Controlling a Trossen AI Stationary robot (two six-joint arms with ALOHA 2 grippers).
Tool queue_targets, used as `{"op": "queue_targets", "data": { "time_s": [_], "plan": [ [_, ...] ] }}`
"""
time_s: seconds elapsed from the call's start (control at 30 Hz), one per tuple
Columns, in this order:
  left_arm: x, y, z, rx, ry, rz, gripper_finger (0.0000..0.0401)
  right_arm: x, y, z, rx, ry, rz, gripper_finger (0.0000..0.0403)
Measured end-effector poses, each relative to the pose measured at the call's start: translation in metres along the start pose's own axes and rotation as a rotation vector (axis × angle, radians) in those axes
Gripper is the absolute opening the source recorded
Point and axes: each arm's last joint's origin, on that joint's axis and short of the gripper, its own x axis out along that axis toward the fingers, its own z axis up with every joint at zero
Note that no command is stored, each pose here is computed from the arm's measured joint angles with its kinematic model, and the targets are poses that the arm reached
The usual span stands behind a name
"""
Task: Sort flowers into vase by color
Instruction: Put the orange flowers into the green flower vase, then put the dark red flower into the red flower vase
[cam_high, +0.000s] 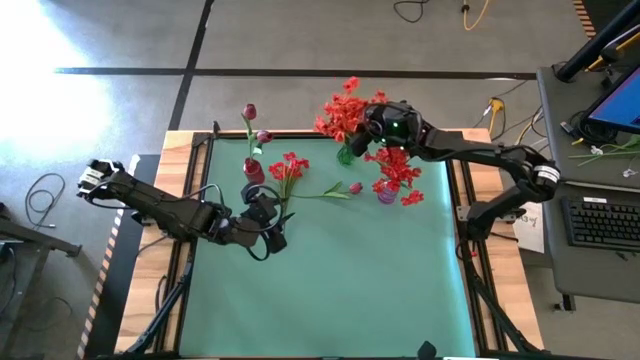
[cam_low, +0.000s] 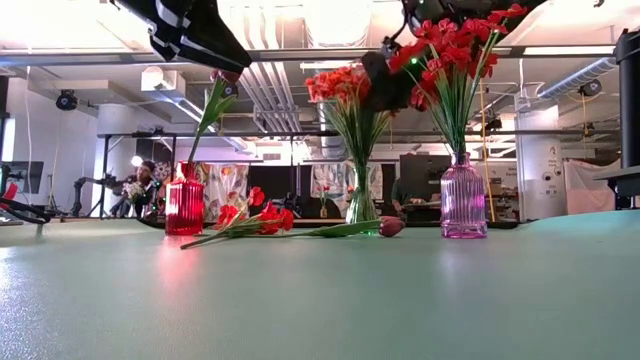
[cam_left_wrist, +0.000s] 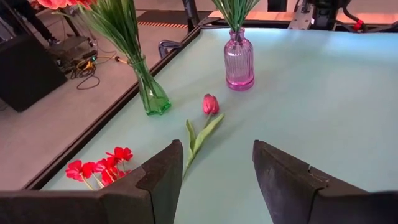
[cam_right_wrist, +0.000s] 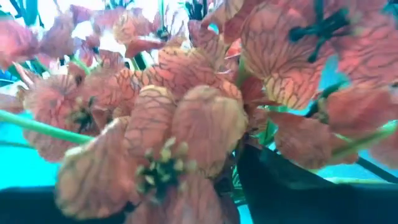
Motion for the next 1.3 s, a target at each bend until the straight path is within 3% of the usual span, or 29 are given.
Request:
{"op": "queue_targets", "data": {
  "time_s": [0.47, 0.77, 1.03, 1.3],
  "plan": [
    [0.005, -0.005, -0.004, -0.12, 0.023, -0.003, 0.018, -0.04, 0.011, 0.022, 0.019, -0.021, 0.055, 0.0191],
    [0.032, -0.026, -0.031, -0.169, 0.13, 0.04, 0.018, -0.072, 0.018, 0.037, 0.026, -0.105, 0.103, 0.0196],
    [0.049, -0.042, -0.056, -0.227, 0.306, -0.045, 0.018, -0.105, 0.026, 0.047, 0.018, -0.172, 0.166, 0.0196],
    [0.058, -0.048, -0.074, -0.262, 0.379, 0.008, 0.018, -0.137, 0.044, 0.052, -0.002, -0.216, 0.332, 0.0196]
  ]
}}
